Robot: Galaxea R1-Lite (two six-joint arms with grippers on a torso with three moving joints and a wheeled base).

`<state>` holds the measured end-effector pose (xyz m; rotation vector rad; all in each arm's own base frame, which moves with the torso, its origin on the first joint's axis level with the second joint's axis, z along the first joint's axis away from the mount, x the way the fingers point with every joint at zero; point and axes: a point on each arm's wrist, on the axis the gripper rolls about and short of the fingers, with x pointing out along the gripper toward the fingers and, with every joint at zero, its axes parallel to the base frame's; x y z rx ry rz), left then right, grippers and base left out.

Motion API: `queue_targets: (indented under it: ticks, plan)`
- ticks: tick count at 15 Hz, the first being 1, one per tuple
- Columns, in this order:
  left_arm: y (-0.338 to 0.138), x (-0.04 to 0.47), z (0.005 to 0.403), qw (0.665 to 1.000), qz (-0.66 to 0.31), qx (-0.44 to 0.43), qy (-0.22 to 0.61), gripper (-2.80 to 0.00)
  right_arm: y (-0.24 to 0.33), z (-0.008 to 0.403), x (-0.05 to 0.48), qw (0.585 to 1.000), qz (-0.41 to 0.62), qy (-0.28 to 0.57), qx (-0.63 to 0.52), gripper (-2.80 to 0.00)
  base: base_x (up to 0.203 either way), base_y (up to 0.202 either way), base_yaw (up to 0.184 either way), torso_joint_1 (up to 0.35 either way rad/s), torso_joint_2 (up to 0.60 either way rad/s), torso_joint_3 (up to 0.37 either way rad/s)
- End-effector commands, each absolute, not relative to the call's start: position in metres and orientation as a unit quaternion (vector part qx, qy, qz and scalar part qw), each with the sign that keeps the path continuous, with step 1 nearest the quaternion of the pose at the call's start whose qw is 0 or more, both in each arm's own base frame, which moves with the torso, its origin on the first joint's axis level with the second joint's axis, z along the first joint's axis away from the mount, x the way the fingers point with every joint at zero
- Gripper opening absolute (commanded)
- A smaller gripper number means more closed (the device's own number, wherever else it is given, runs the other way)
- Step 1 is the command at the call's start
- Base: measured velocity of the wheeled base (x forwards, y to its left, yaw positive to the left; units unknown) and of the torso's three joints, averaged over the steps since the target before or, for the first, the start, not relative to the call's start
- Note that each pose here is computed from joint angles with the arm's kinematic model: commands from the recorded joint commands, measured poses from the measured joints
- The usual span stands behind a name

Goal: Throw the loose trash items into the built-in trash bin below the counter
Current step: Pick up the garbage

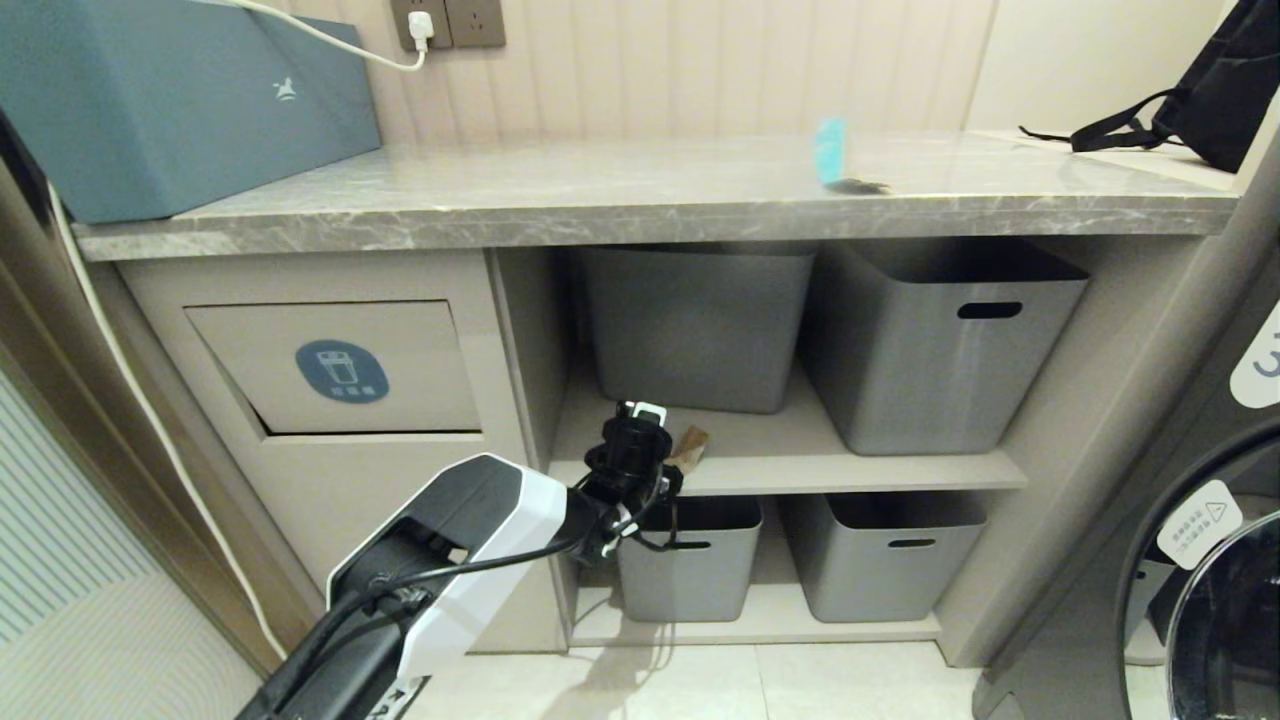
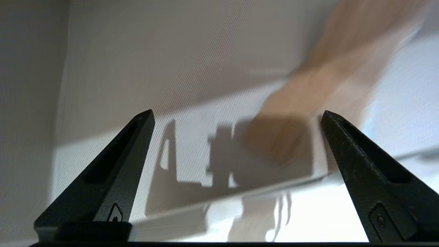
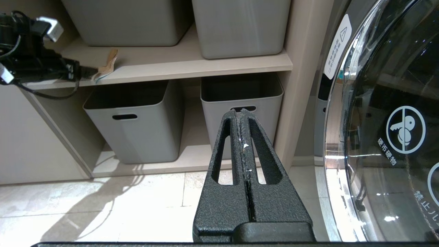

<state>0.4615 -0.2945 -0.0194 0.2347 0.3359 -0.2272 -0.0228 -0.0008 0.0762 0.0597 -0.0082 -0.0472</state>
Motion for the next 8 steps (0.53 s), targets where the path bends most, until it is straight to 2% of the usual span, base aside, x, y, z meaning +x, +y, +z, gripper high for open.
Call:
queue_targets:
  ticks: [1, 8]
  plan:
    - [-0.288, 0.464, -0.019, 0.97, -0.106, 0.122, 0.181, 0.0, -0.001, 0.076, -0.023, 0.999, -0.024, -0.003, 0.03, -2.8, 0.0, 0.0, 0.0, 0.0, 0.0, 0.0]
    - [-0.29, 0.462, -0.003, 0.972, -0.103, 0.121, 0.174, 0.0, -0.001, 0.076, -0.023, 0.999, -0.024, -0.003, 0.03, -2.8, 0.0, 0.0, 0.0, 0.0, 0.0, 0.0]
